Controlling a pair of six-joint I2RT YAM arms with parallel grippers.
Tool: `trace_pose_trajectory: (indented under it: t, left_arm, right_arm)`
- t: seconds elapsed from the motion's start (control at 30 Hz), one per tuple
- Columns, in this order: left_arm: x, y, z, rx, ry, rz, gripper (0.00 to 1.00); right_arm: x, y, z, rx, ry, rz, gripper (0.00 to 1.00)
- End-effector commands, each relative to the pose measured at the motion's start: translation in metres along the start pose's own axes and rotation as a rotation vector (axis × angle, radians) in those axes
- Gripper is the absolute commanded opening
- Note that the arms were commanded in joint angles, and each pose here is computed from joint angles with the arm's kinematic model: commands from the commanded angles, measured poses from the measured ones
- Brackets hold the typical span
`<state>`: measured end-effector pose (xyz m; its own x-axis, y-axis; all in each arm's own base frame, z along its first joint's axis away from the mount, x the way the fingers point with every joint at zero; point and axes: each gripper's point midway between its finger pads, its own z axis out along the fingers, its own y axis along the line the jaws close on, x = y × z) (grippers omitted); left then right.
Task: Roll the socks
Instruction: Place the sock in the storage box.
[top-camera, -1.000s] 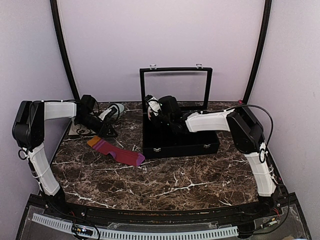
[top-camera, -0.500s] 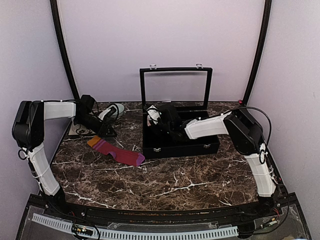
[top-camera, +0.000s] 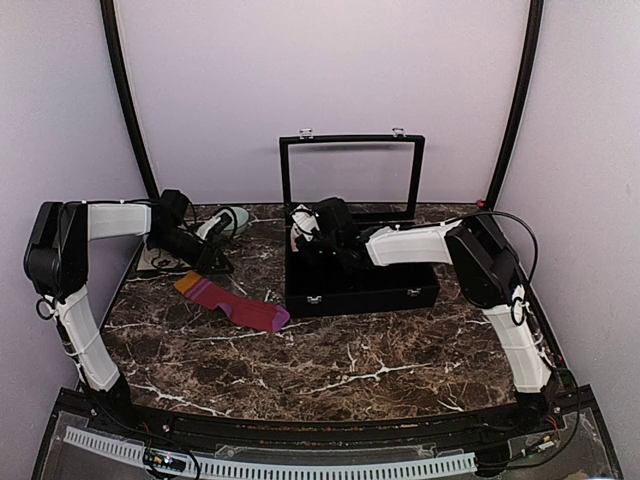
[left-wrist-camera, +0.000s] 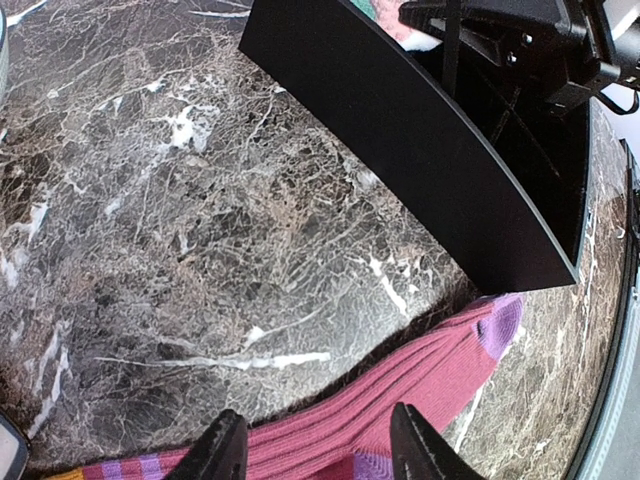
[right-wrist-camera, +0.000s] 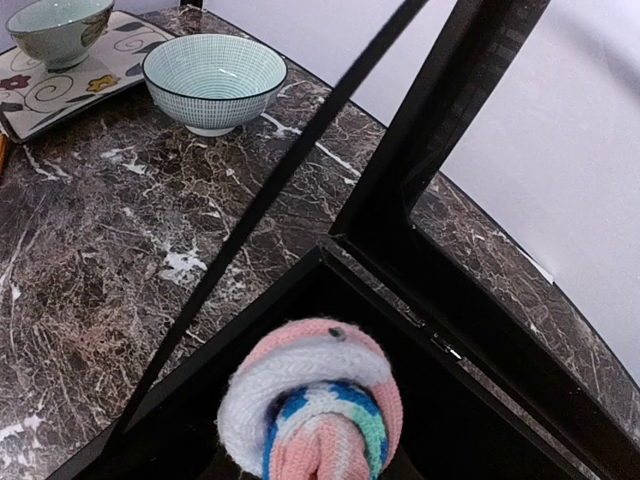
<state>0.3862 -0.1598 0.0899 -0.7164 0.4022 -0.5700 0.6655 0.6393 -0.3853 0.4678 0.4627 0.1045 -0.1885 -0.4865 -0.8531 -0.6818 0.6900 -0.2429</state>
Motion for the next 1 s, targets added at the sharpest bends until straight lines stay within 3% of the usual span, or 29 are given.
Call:
trace_pose_trajectory:
  t: [0.0, 0.47, 0.67, 0.87, 0.97]
  left_arm:
    - [-0.004, -0.007, -0.012, 0.013, -0.019, -0.005, 0.51]
    - [-0.008, -0.01, -0.014, 0.032, -0.028, -0.008, 0.51]
    - [-0.006, -0.011, -0.014, 0.036, -0.025, -0.007, 0.51]
    - [-0.007, -0.012, -0.014, 0.041, -0.029, -0.01, 0.51]
    - [-0.007, -0.012, -0.014, 0.039, -0.027, -0.007, 0.51]
  right_arm:
    - [0.008, 0.002, 0.008, -0.042, 0.022, -0.03, 0.0]
    - [0.02, -0.009, 0.018, -0.047, 0.045, -0.079, 0.0]
    - [0.038, 0.005, 0.023, -0.136, 0.126, -0.093, 0.01]
    - [0.028, -0.001, 0.009, -0.144, 0.112, -0.078, 0.37]
    - [0.014, -0.006, 0.003, -0.143, 0.086, -0.068, 0.41]
